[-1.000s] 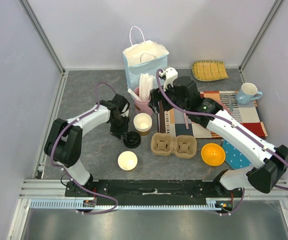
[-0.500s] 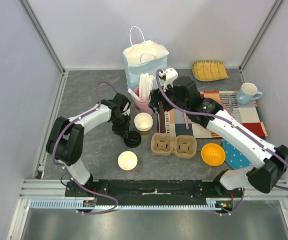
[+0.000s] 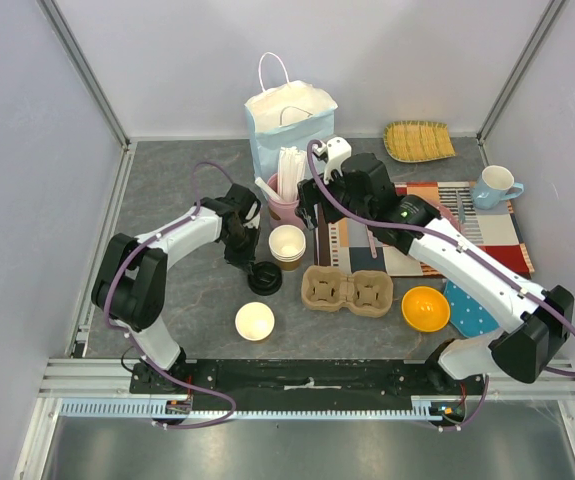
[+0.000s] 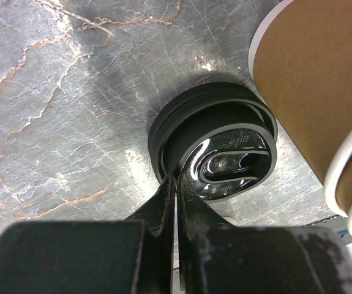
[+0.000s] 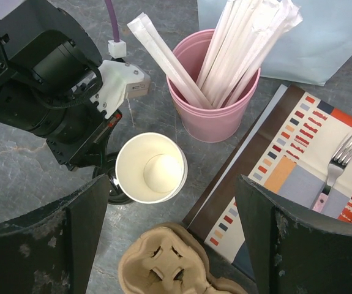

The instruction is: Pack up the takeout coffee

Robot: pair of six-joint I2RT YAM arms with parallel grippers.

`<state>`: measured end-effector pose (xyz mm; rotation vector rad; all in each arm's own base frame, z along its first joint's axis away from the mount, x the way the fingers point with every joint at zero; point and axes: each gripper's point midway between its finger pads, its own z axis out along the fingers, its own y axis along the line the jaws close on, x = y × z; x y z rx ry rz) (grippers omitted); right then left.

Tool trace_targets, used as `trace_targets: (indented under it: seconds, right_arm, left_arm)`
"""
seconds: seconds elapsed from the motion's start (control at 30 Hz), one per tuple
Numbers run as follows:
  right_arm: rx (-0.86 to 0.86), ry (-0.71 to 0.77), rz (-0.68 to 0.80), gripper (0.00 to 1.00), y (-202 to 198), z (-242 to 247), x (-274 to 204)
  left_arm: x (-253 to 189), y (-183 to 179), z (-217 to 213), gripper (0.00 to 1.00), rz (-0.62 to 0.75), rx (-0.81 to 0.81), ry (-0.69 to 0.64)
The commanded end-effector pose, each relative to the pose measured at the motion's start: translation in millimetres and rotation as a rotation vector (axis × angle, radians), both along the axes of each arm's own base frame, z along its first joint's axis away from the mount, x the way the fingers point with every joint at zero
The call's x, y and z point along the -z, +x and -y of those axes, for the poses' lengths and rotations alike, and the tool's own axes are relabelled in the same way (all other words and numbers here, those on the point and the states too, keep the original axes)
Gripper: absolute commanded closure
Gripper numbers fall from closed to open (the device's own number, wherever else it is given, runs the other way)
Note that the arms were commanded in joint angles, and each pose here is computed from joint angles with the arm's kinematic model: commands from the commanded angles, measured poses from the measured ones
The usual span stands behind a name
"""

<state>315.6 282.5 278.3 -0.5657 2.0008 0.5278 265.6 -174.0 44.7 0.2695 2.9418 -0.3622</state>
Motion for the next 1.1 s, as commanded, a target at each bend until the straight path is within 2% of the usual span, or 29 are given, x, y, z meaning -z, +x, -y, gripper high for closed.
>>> trace_targets:
  seconds: [0.0,0.2,0.57,0.67,0.73,0.8,0.9,1.0,1.07]
  right_arm:
    - [-0.007,-0.002,0.019,0.10,2.2,-1.5,-4.9]
    - [-0.003,-0.007,0.019,0.10,1.6,0.2,-3.7]
    - [-0.014,-0.002,0.006,0.10,0.7,-3.0,-0.9]
    - [-0.016,-0.002,0.004,0.09,0.1,-2.8,-0.5]
    - [-0.015,-0.002,0.002,0.10,0.2,-3.0,0.1]
    - [-0.014,0.000,0.003,0.10,-0.4,-2.6,-0.9]
    - [-0.010,-0.001,0.003,0.10,-1.5,-0.6,0.3]
    - [-0.002,-0.008,-0.003,0.10,-3.2,2.6,4.6]
    - [0.002,-0.008,-0.005,0.10,-4.5,4.3,5.6]
  left_arm:
    - [-20.5,16.5,2.9,0.98,0.067,0.003,-0.023]
    - [-47.3,31.6,7.9,0.98,0.155,0.037,-0.062]
    - [-45.6,20.6,6.9,0.98,0.135,0.086,-0.084]
    - [-52.7,11.8,25.7,0.98,0.123,0.210,-0.181]
    - [-63.3,-3.3,45.5,0.97,0.106,0.304,-0.290]
    - [-72.8,-8.8,50.9,0.88,0.149,0.382,-0.345]
    - [-66.7,-14.5,44.7,0.75,0.231,0.476,-0.340]
    - [-62.3,-19.2,48.1,0.68,0.264,0.521,-0.366]
    - [-59.1,-20.6,49.7,0.67,0.275,0.521,-0.383]
